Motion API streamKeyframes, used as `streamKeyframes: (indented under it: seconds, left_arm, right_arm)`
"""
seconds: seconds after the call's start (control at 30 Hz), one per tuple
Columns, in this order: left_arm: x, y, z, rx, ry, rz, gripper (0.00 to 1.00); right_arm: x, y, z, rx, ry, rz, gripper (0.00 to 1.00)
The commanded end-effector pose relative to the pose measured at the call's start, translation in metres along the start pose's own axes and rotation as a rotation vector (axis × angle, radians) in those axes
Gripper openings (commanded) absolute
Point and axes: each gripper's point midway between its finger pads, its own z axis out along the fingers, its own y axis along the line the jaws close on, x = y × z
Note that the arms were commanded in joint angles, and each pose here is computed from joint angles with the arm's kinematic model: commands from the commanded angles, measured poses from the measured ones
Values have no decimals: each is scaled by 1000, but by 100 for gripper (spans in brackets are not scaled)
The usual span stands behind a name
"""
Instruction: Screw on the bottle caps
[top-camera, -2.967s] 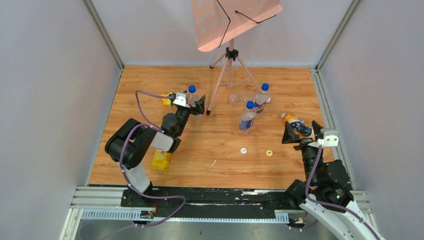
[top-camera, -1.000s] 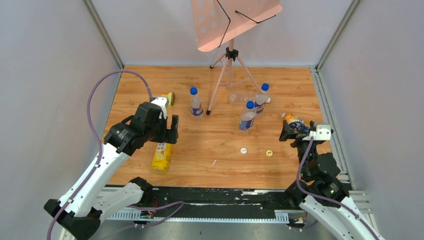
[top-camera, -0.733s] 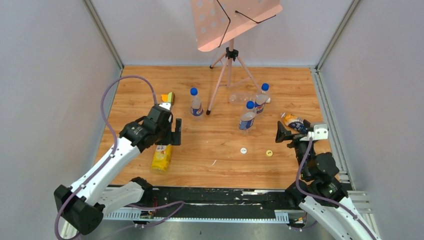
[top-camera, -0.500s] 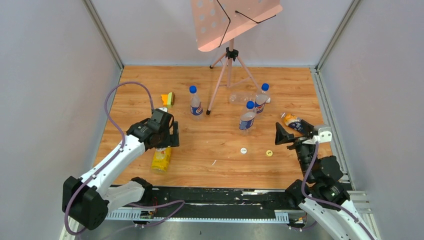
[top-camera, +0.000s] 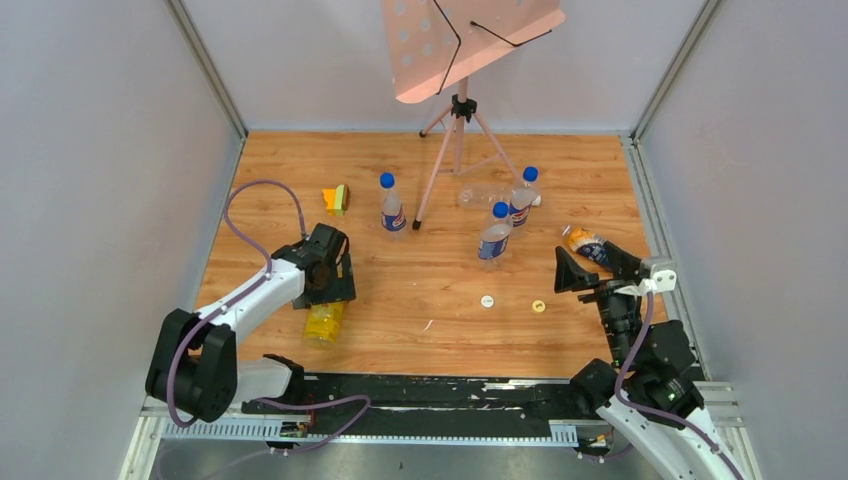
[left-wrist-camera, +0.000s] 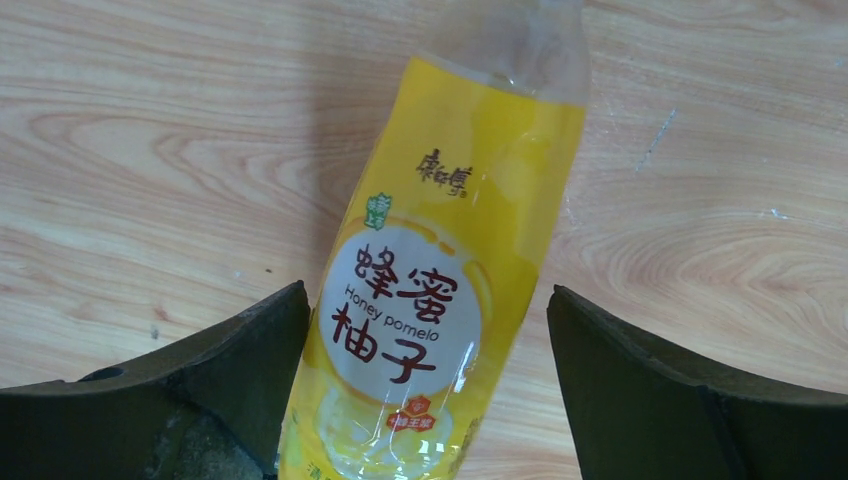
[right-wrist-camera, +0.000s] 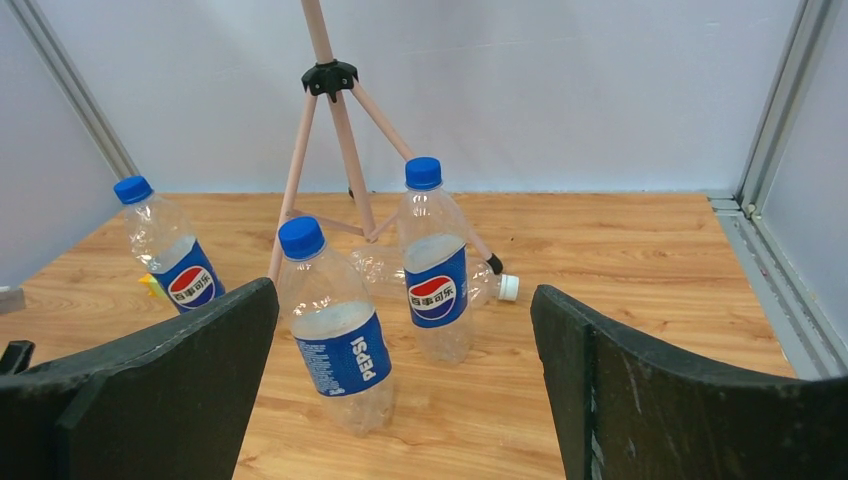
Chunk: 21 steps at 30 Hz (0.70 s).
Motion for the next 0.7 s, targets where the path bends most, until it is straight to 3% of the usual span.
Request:
streamKeyframes:
  seconds: [0.0,0.33,0.5,0.67]
  left_arm:
    - [-5,-15,4,69,-2,-15,91]
    - [0,-18,-13,152,-43,10,72]
    - [1,-42,-32,330,-111,31,71]
    - [13,-63,-39,460,-133,54,60]
  right_arm:
    - [-4,1,1,10,-4,62,100]
    - [27,13,14,38,195,132,100]
    - [46,31,13,42,357,264,100]
    - [73,52,4,20,534,376,100]
